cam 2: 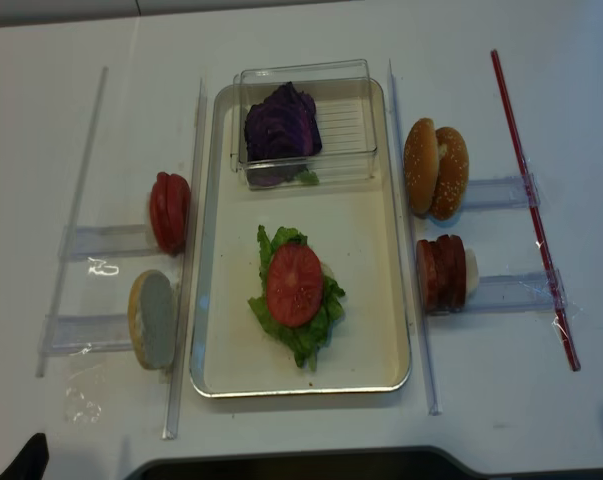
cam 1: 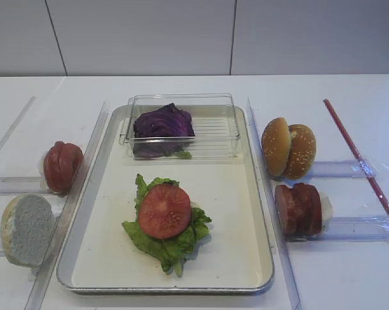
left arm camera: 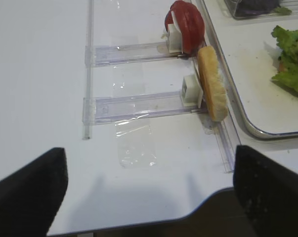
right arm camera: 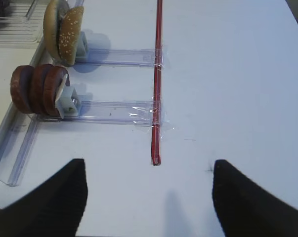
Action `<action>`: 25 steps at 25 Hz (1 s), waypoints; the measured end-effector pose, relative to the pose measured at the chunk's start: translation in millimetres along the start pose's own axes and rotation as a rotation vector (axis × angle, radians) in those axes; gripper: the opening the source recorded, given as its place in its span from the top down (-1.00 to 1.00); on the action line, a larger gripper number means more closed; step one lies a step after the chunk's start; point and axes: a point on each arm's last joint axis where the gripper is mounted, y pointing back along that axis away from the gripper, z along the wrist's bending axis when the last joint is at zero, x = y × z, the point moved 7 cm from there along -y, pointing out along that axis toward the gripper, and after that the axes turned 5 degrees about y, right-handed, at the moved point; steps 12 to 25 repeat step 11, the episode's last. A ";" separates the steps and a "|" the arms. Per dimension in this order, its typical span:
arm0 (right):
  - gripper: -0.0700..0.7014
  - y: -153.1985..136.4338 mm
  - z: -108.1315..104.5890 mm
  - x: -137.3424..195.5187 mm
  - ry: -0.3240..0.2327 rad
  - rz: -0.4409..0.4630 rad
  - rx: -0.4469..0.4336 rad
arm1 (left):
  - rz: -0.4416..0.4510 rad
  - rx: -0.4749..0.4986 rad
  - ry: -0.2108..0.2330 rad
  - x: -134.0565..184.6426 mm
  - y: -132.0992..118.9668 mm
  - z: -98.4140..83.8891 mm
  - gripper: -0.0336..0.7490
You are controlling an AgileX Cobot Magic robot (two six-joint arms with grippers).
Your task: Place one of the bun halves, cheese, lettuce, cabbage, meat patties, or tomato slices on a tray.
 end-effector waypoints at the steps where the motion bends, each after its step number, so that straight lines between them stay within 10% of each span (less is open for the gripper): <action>1: -0.64 0.0 0.0 0.0 -0.002 0.000 0.000 | 0.000 0.000 0.000 0.0 0.0 0.0 -0.77; 25: -0.64 0.0 0.0 0.0 -0.004 0.000 0.000 | 0.000 0.000 0.000 0.0 0.0 0.0 -0.77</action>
